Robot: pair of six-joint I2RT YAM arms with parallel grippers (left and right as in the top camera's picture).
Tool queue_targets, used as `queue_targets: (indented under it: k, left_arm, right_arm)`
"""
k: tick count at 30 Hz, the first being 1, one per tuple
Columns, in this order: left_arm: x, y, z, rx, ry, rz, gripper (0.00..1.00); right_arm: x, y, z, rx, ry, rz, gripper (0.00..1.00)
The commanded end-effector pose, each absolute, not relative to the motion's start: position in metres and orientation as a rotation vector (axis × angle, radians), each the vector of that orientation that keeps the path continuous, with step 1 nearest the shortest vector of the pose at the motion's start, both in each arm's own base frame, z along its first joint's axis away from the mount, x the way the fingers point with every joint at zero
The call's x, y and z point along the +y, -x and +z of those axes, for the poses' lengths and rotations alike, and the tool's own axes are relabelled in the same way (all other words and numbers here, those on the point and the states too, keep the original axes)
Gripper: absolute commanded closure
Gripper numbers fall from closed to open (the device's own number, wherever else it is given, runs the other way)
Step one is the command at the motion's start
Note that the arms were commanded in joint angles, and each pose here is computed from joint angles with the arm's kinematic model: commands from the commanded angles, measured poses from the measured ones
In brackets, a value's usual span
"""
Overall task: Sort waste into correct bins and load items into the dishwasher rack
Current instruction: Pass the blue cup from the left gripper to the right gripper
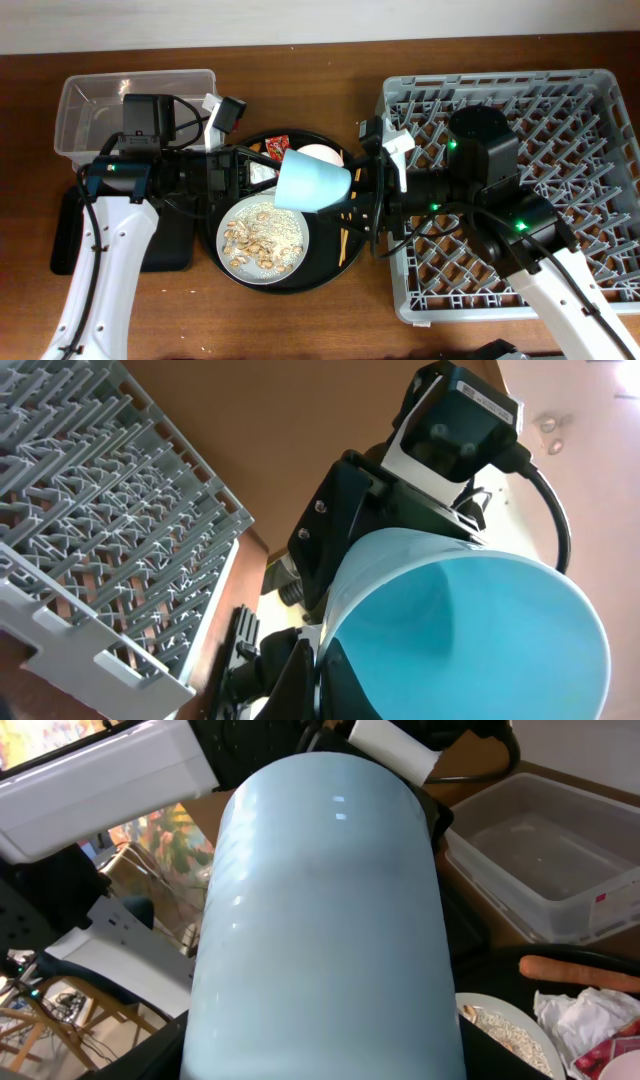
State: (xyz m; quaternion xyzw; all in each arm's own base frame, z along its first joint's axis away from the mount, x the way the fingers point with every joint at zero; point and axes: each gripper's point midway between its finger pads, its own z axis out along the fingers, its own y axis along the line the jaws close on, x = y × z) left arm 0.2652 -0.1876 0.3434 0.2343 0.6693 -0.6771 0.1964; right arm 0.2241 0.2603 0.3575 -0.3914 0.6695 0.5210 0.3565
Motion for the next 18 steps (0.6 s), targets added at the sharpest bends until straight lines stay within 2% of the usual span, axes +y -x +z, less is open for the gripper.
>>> queue_targets:
  k: [1,2,3,7,11,13,14,15,16,17,18]
  left_arm:
    - [-0.188,-0.266,0.345,1.861,-0.674,-1.882,0.99]
    - [-0.188,-0.266,0.344,1.863,-0.673,-1.88,0.99]
    - [-0.188,-0.267,0.344,1.867,-0.672,-1.874,1.0]
    - [-0.188,-0.267,0.343,1.873,-0.67,-1.867,1.0]
    - [-0.188,-0.267,0.343,1.873,-0.67,-1.867,0.99]
    - [-0.188,-0.267,0.343,1.873,-0.67,-1.867,0.99]
    - [-0.188,-0.267,0.343,1.872,-0.671,-1.867,0.96]
    - [-0.188,-0.268,0.343,1.87,-0.673,-1.865,0.9]
    - [-0.188,-0.268,0.343,1.87,-0.673,-1.865,0.56]
    - [-0.188,-0.268,0.343,1.87,-0.673,-1.864,0.0]
    - [-0.188,-0.269,0.342,1.872,-0.674,-1.855,0.0]
  right_arm:
    - [0.26,-0.234,0.361,1.726,0.979,1.247,0.35]
    - [0.26,-0.234,0.363,1.719,0.981,1.245,0.25]
    - [0.261,-0.234,0.364,1.708,0.985,1.247,0.22]
    - [0.263,-0.232,0.374,1.646,1.011,1.26,0.2]
    - [0.263,-0.231,0.374,1.661,0.999,1.276,0.43]
    - [0.263,-0.231,0.373,1.667,0.998,1.278,0.48]
    - [0.263,-0.231,0.373,1.667,0.998,1.278,0.5]
    - [0.263,-0.231,0.373,1.666,0.997,1.275,0.51]
    - [0.262,-0.232,0.374,1.667,0.991,1.264,0.52]
    - [0.26,-0.233,0.374,1.674,0.976,1.244,0.52]
    - [0.253,-0.237,0.374,1.696,0.939,1.203,0.52]
